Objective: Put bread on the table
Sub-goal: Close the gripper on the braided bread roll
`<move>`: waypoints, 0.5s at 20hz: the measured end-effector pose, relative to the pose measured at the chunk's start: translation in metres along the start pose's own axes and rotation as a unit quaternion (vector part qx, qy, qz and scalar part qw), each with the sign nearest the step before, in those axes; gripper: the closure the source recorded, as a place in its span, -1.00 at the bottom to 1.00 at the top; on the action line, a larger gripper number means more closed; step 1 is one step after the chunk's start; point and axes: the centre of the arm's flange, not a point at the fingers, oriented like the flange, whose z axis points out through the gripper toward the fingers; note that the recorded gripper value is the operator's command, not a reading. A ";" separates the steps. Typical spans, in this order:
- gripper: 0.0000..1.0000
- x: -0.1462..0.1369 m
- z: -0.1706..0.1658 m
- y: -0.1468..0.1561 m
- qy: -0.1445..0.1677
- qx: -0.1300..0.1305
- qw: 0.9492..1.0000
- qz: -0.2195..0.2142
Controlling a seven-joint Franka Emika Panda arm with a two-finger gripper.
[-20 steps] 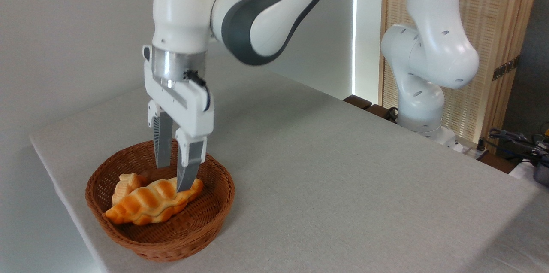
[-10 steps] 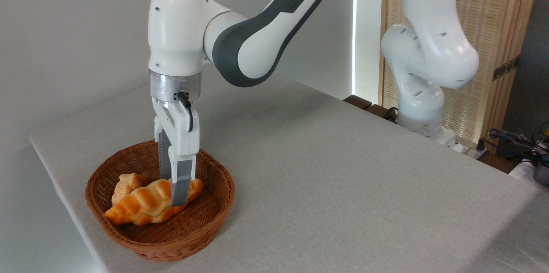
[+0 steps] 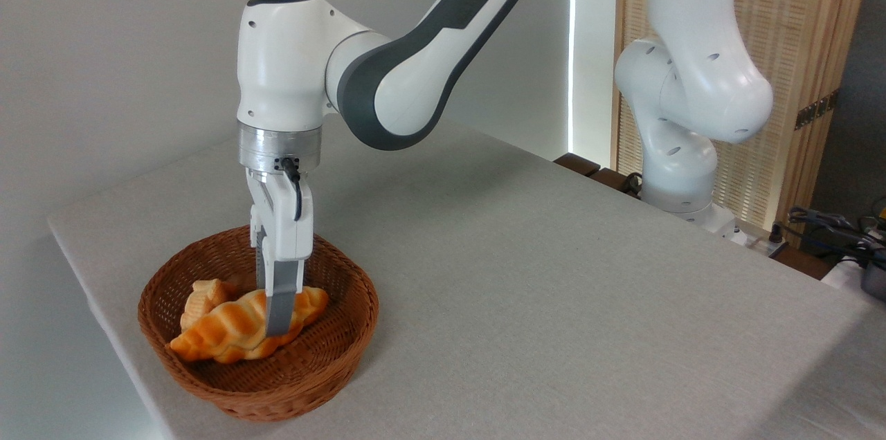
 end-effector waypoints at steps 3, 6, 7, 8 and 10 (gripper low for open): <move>0.75 0.000 0.000 0.000 0.000 0.000 1.000 0.001; 0.75 0.000 -0.002 -0.002 0.001 0.002 1.000 0.000; 0.74 -0.001 -0.004 -0.004 0.002 0.004 1.000 -0.002; 0.75 -0.002 -0.009 -0.007 0.004 0.006 1.000 -0.006; 0.74 -0.004 -0.017 -0.010 0.010 0.005 1.000 -0.017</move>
